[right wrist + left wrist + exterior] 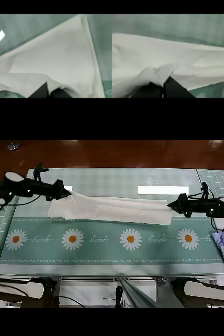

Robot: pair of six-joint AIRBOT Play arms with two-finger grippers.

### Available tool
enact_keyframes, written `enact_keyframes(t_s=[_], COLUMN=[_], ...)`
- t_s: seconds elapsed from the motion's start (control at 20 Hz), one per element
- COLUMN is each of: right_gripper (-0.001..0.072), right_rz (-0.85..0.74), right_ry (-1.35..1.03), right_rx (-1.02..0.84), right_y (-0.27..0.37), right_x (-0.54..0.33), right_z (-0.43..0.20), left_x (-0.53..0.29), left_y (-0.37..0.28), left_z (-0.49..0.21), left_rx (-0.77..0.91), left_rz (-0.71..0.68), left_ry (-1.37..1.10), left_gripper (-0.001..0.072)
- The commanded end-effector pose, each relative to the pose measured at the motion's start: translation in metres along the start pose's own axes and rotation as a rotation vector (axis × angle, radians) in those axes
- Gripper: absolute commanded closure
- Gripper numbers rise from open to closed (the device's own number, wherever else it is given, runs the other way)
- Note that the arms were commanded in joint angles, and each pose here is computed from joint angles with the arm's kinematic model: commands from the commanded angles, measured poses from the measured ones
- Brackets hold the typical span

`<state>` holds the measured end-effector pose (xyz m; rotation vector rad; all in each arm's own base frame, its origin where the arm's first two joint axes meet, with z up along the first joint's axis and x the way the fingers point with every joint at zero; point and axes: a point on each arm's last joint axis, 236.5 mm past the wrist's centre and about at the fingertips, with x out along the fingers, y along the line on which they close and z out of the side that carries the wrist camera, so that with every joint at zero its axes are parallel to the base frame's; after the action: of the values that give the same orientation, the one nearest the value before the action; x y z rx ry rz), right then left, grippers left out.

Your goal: Fold the shirts.

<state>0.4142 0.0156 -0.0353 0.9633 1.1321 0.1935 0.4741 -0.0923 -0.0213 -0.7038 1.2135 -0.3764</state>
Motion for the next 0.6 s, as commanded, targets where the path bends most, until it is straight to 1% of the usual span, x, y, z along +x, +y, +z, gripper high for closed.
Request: enact_keyframes(t_s=[0.0,0.05,0.1,0.15,0.2,0.3,0.4,0.45,0.55], right_gripper=[0.0567,0.0218,0.0087,0.0086,0.0087,0.0087,0.0089,0.0089,0.0089], right_rz=[0.007,0.003,0.001,-0.016,-0.038,-0.086,-0.161,-0.199,-0.191], right_ry=[-0.004,-0.003,0.0,-0.005,-0.002,0.012,0.051,0.069,0.12], right_rx=[0.018,0.021,-0.004,-0.04,-0.052,-0.027,0.0,0.001,0.012], right_y=[0.0,-0.004,-0.005,-0.009,-0.015,-0.037,-0.066,-0.078,-0.081], right_x=[0.016,0.019,0.02,0.015,0.007,-0.014,-0.027,-0.028,-0.017], right_z=[0.028,0.031,0.031,0.035,0.039,0.043,0.035,0.029,0.015], left_x=[0.03,0.035,0.035,0.029,0.015,-0.027,-0.075,-0.092,-0.114], left_y=[0.008,0.011,0.013,0.019,0.032,0.068,0.097,0.1,0.086], left_z=[0.006,0.003,-0.003,-0.004,-0.001,0.006,0.015,0.022,0.037], left_rx=[-0.031,-0.033,-0.036,-0.029,-0.052,-0.073,-0.077,-0.069,-0.038], left_rz=[-0.023,-0.027,-0.03,-0.01,0.045,0.194,0.338,0.366,0.371], left_ry=[0.14,0.168,0.203,0.224,0.232,0.228,0.154,0.096,-0.076], left_gripper=[0.0671,0.0434,0.0018,0.0011,0.0011,0.0012,0.0012,0.0012,0.0012])
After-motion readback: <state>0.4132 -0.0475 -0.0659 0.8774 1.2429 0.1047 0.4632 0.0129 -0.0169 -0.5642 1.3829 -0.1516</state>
